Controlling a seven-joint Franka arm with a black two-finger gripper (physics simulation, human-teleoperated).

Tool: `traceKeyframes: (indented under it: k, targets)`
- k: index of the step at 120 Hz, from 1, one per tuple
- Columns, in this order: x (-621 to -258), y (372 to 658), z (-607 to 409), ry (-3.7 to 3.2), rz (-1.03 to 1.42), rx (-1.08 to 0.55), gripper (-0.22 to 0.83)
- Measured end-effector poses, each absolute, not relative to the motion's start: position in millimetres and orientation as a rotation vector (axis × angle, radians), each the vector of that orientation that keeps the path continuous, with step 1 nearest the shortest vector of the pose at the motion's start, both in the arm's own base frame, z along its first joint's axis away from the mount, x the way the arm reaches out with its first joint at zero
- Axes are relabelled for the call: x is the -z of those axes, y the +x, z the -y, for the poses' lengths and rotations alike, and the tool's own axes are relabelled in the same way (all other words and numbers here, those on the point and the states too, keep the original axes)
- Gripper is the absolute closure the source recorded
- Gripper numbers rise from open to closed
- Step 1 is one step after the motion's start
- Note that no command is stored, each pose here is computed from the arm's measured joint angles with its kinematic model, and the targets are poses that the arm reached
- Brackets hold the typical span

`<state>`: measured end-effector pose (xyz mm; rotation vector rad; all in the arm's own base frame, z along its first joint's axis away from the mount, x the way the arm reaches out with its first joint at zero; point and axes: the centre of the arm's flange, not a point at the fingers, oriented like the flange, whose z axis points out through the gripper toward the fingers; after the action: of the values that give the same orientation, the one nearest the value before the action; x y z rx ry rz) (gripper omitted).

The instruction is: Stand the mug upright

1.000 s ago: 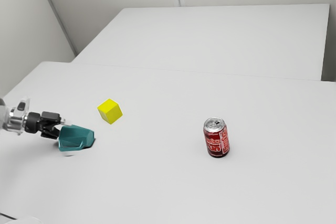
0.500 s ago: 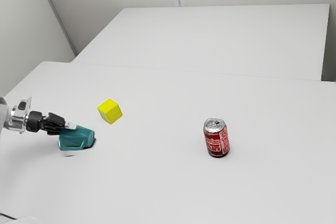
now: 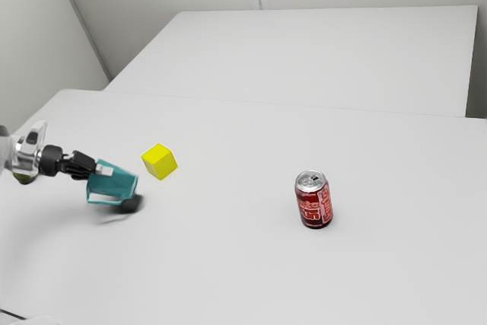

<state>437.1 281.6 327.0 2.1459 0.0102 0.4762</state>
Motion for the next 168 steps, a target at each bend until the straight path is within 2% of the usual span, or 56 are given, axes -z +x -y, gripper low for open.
traceKeyframes:
  k: [32, 83, 130, 168]
  targets:
    - [-398.8, 435.2, -217.7, 2.242, 0.153, -0.458, 0.78]
    - [-468.9, 447.2, -129.9, 2.565, 0.379, -0.253, 0.78]
    - [-490.2, 445.9, -59.8, 2.873, 0.382, -0.055, 0.78]
    - [-455.8, 436.2, -24.3, 3.038, 0.244, 0.003, 0.77]
